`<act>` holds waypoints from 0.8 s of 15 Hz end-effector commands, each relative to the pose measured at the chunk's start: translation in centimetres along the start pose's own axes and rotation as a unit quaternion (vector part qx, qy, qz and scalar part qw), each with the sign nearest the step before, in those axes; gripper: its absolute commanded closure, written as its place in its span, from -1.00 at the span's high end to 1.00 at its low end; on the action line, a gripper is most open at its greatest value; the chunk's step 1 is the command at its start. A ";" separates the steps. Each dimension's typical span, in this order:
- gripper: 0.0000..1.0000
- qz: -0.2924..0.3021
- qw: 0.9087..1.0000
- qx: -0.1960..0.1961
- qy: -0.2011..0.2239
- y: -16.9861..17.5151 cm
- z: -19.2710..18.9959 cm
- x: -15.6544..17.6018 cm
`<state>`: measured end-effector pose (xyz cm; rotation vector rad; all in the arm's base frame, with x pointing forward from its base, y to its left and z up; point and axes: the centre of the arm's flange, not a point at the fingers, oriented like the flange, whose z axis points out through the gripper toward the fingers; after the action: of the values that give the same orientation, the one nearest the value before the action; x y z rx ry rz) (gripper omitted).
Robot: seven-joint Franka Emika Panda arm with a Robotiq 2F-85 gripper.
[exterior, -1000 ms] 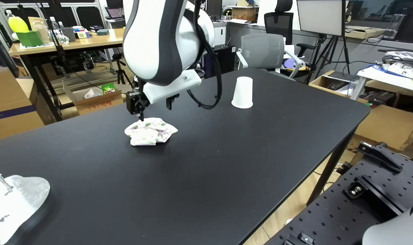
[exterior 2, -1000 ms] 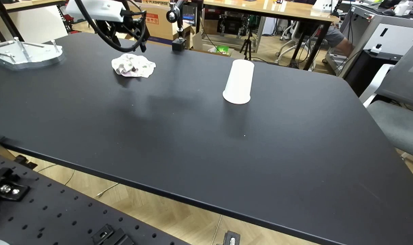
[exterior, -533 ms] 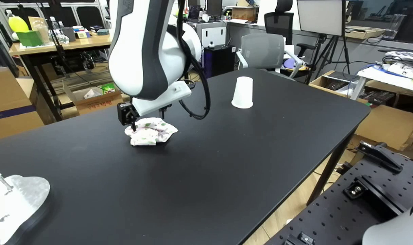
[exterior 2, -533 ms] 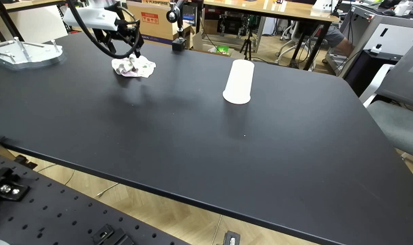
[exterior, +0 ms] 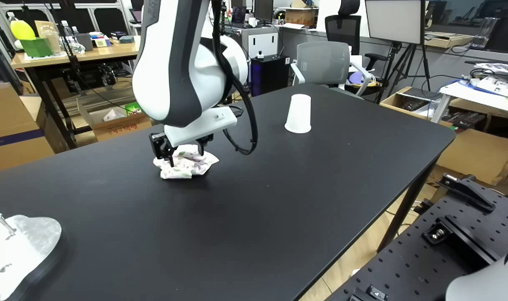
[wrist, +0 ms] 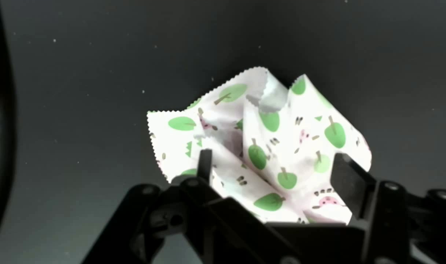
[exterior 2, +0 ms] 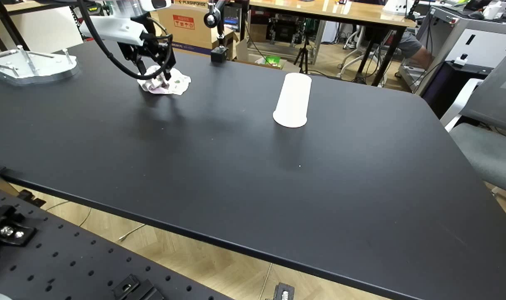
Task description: Pick up the clothe and put it on the mental object
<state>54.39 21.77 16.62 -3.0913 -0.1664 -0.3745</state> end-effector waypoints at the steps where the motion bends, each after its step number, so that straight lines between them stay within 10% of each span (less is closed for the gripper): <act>1: 0.05 0.013 1.000 0.009 -0.009 0.1 0.2 0.7; 8: -0.92 0.043 0.998 0.034 -0.023 0.6 -1.7 0.7; 12: -1.00 0.068 0.995 0.051 -0.045 1.3 -4.7 1.0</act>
<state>54.63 21.26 18.08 -3.0233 -0.0259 -0.2693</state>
